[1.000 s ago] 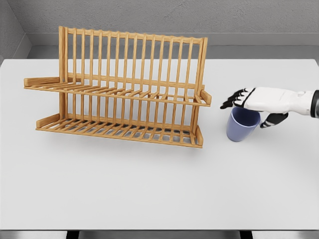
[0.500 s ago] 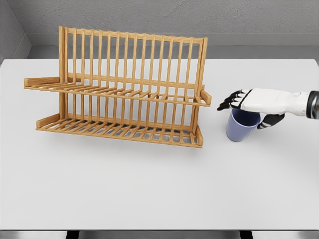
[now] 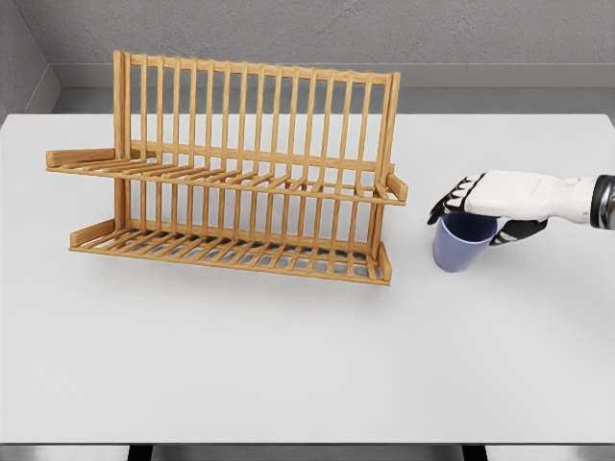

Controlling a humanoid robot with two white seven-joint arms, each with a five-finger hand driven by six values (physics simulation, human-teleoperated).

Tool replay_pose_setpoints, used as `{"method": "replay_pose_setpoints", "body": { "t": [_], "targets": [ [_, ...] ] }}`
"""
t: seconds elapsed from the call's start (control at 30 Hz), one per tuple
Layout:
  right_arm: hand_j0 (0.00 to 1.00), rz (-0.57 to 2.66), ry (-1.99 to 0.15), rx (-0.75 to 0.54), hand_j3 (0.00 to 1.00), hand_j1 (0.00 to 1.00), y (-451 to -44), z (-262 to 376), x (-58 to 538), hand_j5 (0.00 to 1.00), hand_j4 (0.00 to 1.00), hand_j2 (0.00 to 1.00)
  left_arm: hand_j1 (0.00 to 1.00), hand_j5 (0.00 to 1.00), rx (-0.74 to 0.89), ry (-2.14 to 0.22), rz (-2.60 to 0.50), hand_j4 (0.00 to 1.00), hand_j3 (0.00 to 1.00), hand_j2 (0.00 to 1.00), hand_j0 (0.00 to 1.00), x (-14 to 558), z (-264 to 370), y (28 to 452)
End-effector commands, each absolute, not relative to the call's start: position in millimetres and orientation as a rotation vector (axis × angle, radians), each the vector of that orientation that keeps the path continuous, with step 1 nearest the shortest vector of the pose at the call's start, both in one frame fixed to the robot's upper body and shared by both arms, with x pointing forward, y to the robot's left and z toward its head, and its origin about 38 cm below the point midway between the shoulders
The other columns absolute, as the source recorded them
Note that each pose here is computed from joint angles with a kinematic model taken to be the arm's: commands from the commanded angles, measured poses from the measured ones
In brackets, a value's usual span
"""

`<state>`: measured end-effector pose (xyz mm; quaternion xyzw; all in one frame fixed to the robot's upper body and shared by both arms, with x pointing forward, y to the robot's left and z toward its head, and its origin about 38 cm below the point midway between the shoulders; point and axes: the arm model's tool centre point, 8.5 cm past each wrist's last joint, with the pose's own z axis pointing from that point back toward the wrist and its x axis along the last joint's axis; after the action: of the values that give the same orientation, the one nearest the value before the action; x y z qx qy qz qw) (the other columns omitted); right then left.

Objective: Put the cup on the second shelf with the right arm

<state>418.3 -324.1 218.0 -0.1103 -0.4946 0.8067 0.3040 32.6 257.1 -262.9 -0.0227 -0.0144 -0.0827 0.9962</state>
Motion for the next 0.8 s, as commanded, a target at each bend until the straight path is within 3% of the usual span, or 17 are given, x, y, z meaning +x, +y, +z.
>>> {"method": "replay_pose_setpoints", "body": {
  "t": [0.0, 0.17, 0.23, 0.77],
  "targets": [
    [0.76, 2.131, -1.317, -0.29, 0.76, 0.76, -323.7, 219.2, 418.2, 0.76, 0.76, 0.76, 1.0, 1.0, -0.046, -0.028, -0.165, 1.0, 1.0, 1.0, 1.0, 32.3, -262.9, 257.1],
    [0.71, 2.135, -1.322, -0.292, 0.71, 0.71, -322.4, 221.0, 418.2, 0.71, 0.71, 0.71, 1.0, 1.0, -0.046, -0.028, -0.165, 1.0, 1.0, 1.0, 1.0, 32.3, -262.9, 257.1],
    [0.65, 2.135, -1.322, -0.292, 0.65, 0.65, -322.4, 221.1, 418.2, 0.65, 0.65, 0.65, 1.0, 1.0, -0.046, -0.028, -0.165, 1.0, 1.0, 1.0, 1.0, 32.3, -262.9, 257.1],
    [0.65, 2.132, -1.37, -0.368, 0.65, 0.65, -323.7, 250.7, 427.0, 0.65, 0.65, 0.65, 1.0, 1.0, -0.046, -0.028, -0.165, 1.0, 1.0, 1.0, 1.0, 32.3, -262.9, 257.1]
  ]
}}
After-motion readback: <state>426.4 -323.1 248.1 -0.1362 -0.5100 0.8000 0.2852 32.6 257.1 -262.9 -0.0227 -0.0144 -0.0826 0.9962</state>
